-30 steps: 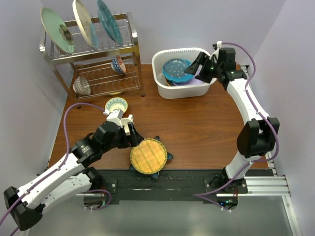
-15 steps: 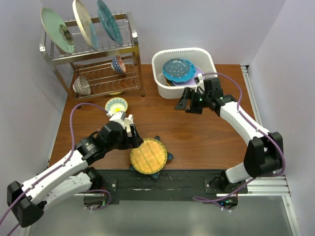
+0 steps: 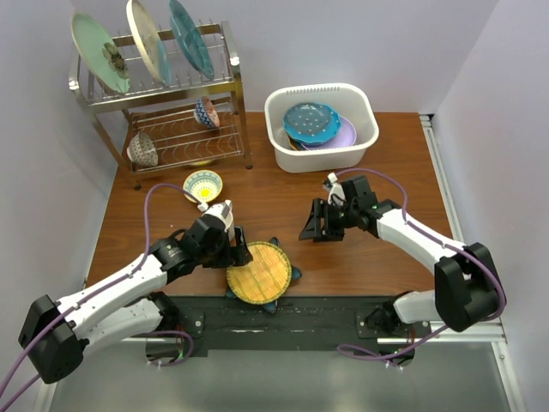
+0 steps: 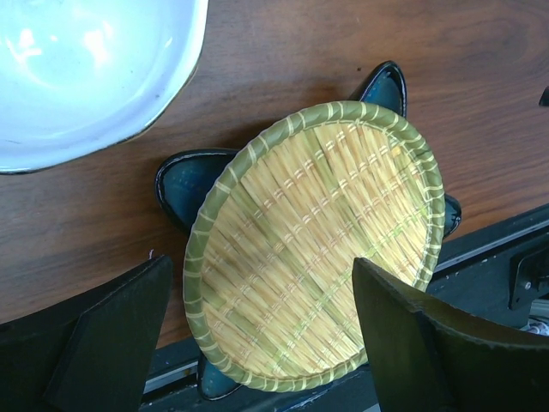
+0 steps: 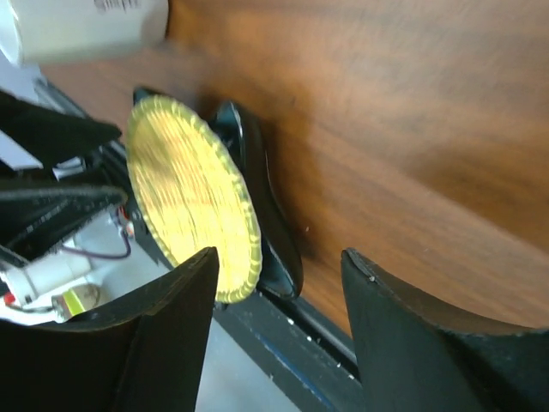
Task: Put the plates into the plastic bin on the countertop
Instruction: Pick up the plate from the corner of the board.
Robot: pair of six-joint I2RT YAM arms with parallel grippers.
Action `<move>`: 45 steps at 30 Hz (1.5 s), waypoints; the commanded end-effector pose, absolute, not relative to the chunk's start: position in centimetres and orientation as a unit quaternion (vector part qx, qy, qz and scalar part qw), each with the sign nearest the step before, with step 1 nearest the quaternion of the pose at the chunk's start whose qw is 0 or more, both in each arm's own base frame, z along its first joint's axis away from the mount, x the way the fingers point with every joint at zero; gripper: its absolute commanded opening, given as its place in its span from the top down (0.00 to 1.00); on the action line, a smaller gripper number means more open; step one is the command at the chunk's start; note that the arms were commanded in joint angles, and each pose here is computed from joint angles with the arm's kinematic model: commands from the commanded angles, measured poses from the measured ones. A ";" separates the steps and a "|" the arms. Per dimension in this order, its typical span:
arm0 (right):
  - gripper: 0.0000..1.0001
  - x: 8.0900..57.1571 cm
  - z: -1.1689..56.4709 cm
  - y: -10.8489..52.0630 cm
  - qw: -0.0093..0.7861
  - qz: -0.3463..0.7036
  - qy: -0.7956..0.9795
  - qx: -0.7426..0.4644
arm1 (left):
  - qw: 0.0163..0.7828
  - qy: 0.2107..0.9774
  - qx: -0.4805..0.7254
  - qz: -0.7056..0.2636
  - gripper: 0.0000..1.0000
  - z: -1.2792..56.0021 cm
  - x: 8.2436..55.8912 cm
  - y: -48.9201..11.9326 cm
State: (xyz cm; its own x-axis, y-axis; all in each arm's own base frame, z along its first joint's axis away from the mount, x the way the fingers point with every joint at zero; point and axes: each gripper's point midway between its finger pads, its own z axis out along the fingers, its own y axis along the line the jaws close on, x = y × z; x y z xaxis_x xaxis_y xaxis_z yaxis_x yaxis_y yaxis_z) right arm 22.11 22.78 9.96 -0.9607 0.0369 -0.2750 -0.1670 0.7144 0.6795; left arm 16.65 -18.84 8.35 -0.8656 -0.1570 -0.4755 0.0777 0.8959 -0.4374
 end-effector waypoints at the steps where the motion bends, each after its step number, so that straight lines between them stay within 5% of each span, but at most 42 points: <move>1: 0.39 20.8 11.2 24.1 0.142 0.416 0.897 -0.049 | 0.263 0.931 -0.026 -0.250 0.10 8.7 17.0 -19.8; 16: 0.49 18.1 10.5 25.6 0.117 0.425 0.896 -0.048 | 0.255 0.935 -0.033 -0.242 0.11 8.0 16.6 -19.4; 45: 0.53 14.8 8.0 25.7 0.082 0.404 0.909 -0.056 | 0.257 0.935 -0.029 -0.241 0.12 7.7 16.4 -19.1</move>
State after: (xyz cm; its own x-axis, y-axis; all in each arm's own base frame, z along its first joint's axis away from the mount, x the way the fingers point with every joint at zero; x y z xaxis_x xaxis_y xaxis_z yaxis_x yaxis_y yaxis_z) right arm 15.22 26.00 8.34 -0.9822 -0.0389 -0.1840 -0.1638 0.6578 0.7352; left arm 16.15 -18.80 7.08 -0.8793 -0.1654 -0.4467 0.0565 0.8949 -0.4427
